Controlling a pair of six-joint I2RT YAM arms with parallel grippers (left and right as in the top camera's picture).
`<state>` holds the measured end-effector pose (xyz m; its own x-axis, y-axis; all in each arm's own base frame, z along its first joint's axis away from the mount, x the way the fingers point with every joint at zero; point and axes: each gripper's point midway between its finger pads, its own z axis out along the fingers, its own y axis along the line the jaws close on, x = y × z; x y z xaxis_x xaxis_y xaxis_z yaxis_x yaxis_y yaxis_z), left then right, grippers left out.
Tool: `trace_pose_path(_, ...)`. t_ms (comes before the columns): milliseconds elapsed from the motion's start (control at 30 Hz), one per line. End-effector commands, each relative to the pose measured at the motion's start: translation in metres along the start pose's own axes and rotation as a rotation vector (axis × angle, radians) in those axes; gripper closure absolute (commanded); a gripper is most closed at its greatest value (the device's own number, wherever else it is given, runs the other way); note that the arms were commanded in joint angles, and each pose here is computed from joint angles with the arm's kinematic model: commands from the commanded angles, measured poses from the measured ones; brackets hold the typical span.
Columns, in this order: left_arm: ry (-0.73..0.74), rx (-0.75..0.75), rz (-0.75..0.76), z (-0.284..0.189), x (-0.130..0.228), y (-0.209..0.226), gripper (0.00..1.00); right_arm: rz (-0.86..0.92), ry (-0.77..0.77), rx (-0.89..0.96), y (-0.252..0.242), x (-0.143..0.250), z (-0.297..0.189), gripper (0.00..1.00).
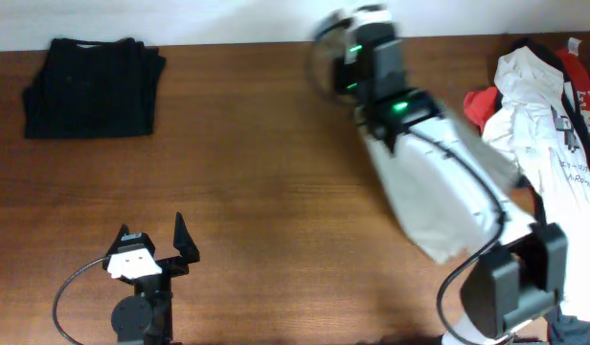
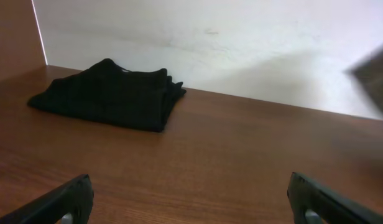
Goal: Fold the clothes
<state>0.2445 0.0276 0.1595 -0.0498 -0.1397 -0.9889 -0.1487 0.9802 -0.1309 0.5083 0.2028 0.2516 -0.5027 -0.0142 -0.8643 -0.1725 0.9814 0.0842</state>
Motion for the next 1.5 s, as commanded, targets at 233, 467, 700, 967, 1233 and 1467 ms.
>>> trace_pose_path(233,-0.001,-0.011,0.009,0.0,0.001,0.002,0.0,-0.122,0.272,-0.55,0.316,0.186,-0.067,0.96)
trace_pose_path(467,-0.001,-0.011,0.009,0.0,0.001,0.002,0.0,-0.058,0.22,-0.476,0.273,0.143,-0.046,0.36)
trace_pose_path(700,-0.001,-0.011,0.009,0.0,0.001,0.002,0.0,0.239,0.337,0.064,-0.037,0.077,0.002,0.02)
trace_pose_path(967,-0.001,-0.011,0.009,0.0,0.001,0.002,0.0,0.412,0.825,0.308,-0.161,0.202,-0.053,0.04)
trace_pose_path(1233,-0.001,-0.011,0.009,0.0,0.001,0.002,0.0,0.442,0.698,0.211,-0.155,0.243,-0.004,0.39)
trace_pose_path(1467,-0.001,-0.011,0.009,0.0,0.001,0.002,0.0,0.438,0.677,0.214,-0.16,0.256,0.021,0.59)
